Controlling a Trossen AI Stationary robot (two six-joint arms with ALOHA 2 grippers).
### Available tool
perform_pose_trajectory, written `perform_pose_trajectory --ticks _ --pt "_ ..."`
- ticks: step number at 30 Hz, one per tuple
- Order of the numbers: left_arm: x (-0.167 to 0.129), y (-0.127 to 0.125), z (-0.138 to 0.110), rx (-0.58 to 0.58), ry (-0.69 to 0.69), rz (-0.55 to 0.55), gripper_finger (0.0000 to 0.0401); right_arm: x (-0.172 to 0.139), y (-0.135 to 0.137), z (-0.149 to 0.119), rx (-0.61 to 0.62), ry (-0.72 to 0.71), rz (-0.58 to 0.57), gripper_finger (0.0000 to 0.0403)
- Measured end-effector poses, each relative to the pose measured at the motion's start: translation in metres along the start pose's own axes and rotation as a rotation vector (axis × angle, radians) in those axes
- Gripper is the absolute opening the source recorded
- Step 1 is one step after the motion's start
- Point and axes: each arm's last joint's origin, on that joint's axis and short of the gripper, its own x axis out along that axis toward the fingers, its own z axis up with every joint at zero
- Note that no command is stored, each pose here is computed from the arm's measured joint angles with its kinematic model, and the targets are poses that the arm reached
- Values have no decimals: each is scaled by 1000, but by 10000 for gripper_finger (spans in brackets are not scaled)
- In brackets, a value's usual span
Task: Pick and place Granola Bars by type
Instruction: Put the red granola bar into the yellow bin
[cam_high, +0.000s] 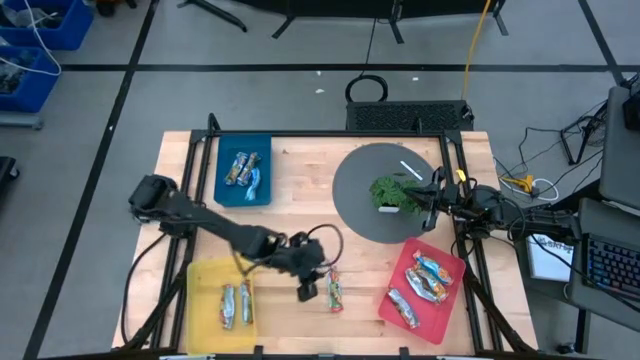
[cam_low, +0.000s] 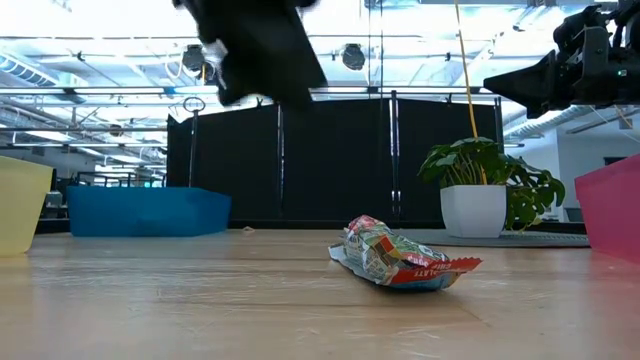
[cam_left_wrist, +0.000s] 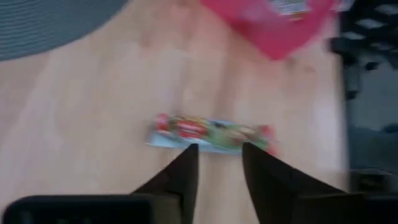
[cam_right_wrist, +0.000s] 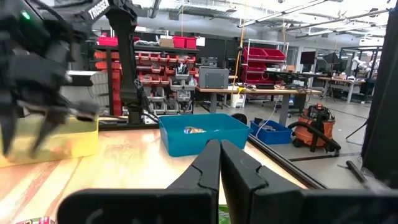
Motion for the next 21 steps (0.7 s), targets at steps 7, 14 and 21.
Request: perform_pose_trajectory --ticks 7,14,21 --pt "55 21 1 55 3 -61 193 0 0 0 0 0 0 6" --pt "96 20 -18 12 48 -161 186 0 0 0 0 0 0 6" --pt "107 18 -30 -4 92 -173 136 0 0 0 -1 4 0 6"
